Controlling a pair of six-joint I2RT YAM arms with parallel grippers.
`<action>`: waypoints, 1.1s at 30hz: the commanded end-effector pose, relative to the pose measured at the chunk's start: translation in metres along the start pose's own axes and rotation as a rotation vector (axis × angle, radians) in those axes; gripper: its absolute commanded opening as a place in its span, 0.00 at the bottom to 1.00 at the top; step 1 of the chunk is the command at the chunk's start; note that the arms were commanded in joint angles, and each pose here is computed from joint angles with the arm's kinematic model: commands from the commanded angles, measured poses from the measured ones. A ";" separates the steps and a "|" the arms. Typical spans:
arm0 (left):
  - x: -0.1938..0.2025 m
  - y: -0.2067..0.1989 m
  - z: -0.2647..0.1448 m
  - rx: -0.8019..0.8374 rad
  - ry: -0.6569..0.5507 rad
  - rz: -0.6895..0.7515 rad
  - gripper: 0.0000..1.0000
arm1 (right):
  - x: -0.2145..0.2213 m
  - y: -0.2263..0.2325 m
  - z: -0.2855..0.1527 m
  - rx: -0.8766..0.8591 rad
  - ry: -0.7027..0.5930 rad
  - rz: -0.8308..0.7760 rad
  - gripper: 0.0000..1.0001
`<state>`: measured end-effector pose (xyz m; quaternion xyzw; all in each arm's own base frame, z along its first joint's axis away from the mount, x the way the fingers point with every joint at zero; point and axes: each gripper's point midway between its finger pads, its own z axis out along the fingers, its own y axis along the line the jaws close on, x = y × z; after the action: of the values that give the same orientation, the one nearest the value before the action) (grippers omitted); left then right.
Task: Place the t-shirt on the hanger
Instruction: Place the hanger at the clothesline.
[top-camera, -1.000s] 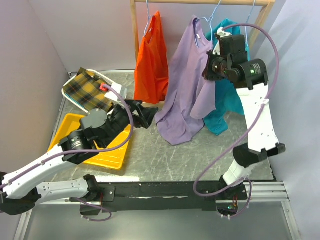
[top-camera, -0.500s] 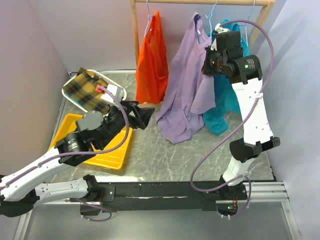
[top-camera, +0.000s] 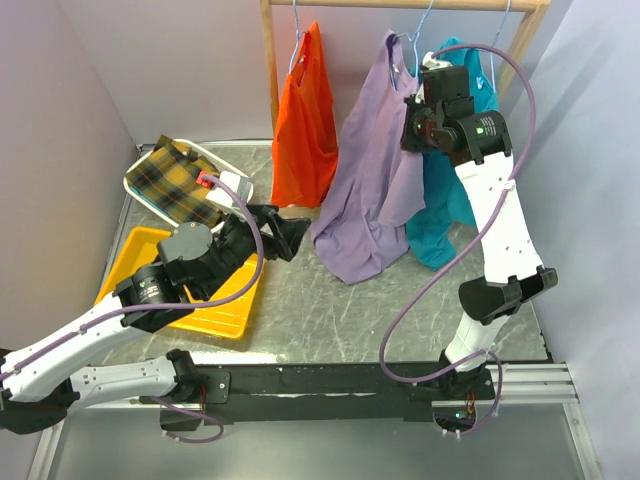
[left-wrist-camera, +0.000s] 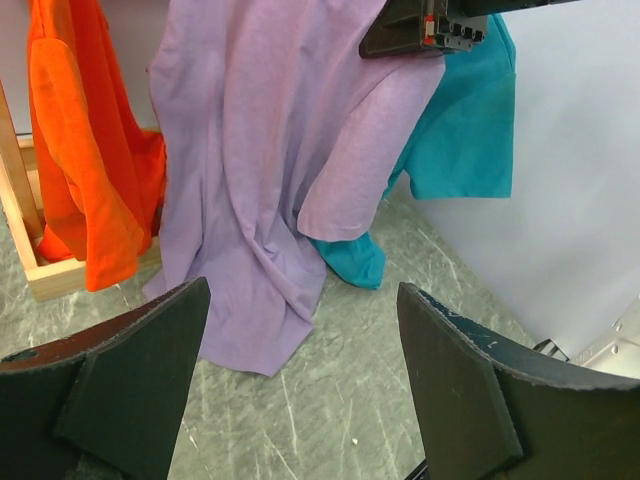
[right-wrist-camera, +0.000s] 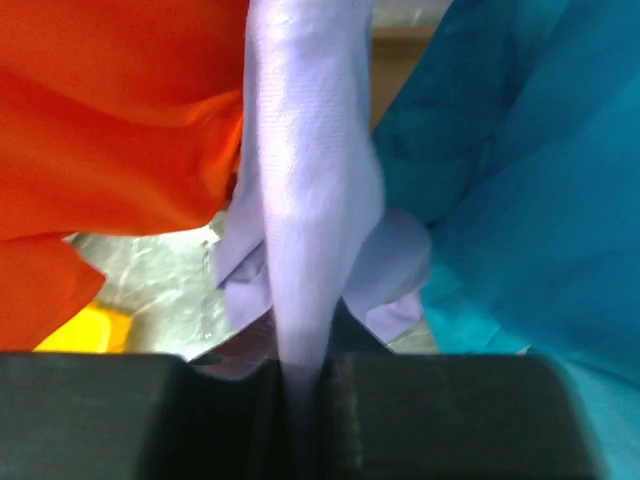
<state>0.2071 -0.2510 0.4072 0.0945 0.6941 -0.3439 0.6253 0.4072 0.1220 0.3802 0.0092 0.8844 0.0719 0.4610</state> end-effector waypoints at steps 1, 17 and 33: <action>-0.008 0.001 0.001 -0.003 -0.026 -0.009 0.82 | -0.043 -0.005 -0.030 0.011 -0.192 0.041 0.33; 0.012 0.014 0.000 -0.043 0.008 -0.038 0.93 | 0.094 -0.012 -0.103 -0.185 -0.223 0.266 0.76; 0.042 0.017 0.006 -0.042 0.073 -0.081 0.93 | 0.260 0.026 0.029 -0.092 -0.057 0.266 0.98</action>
<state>0.2144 -0.2543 0.3541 0.0756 0.7368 -0.3308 0.5848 0.2303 0.1656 0.1388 0.0631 0.8981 0.1879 0.3925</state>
